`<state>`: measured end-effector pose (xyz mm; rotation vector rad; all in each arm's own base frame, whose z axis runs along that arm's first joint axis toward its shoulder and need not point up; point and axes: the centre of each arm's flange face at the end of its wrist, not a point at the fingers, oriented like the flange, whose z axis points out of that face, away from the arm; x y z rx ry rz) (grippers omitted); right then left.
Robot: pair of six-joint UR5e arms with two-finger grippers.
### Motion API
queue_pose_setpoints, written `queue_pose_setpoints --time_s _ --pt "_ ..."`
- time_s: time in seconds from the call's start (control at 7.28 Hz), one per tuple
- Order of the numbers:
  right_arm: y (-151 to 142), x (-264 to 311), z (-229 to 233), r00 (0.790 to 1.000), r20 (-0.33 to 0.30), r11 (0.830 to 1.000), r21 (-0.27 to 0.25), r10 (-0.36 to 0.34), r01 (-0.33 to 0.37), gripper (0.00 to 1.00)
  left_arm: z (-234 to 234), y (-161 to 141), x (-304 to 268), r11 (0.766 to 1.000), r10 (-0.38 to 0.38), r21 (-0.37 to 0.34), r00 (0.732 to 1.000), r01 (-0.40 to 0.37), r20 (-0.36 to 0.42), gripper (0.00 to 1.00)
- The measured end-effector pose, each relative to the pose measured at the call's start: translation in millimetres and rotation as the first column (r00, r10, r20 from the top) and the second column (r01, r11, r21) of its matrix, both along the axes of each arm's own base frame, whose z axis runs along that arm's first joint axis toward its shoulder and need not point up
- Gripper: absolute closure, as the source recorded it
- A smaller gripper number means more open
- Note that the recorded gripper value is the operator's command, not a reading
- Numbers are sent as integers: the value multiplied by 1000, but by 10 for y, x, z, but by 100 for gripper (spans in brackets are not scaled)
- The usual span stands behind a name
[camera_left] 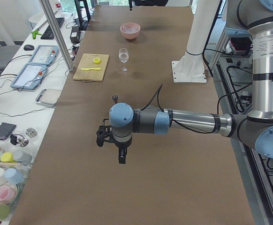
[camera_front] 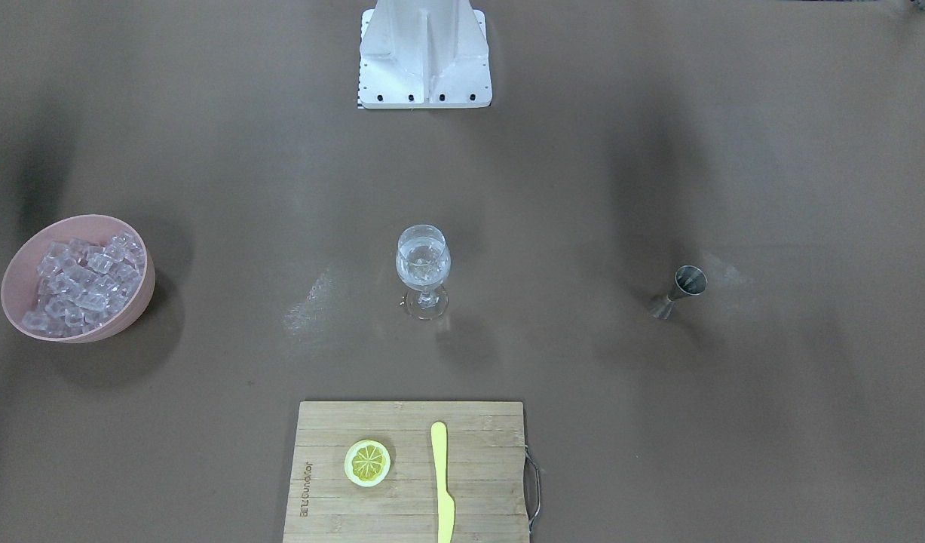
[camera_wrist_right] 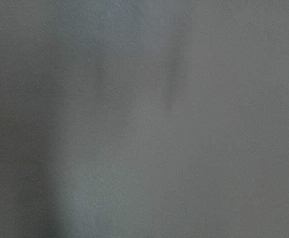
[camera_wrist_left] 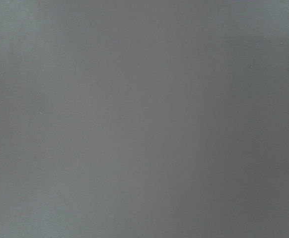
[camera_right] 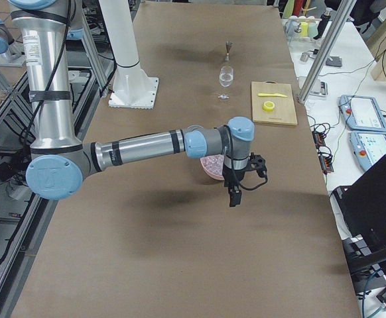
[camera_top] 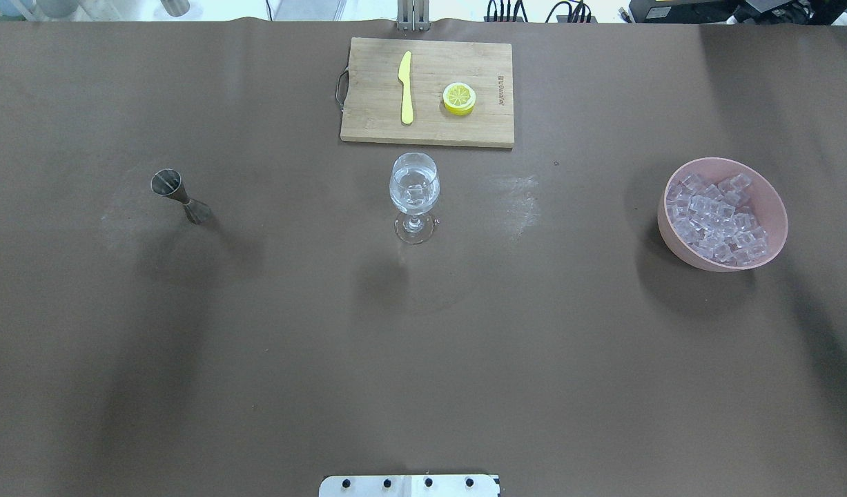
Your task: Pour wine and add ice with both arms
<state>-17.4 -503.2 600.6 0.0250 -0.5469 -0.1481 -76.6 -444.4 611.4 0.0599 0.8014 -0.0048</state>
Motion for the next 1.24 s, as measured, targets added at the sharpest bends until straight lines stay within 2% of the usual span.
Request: queue_pose_setpoints --time_s 0.27,0.55,0.96,1.24 --pt "316 271 254 997 62 997 -66 45 -41 0 15 10 1 998 46 42 999 -46 4 2" --pt "372 334 239 994 88 996 -73 64 -57 0 38 13 -1 997 55 48 998 -56 4 2" --pt "310 409 138 994 75 996 -47 78 -75 0 32 -2 -2 997 57 54 998 -58 4 2" --pt "218 420 -98 994 77 997 3 78 -78 0 16 -12 -3 997 57 56 998 -57 4 2"
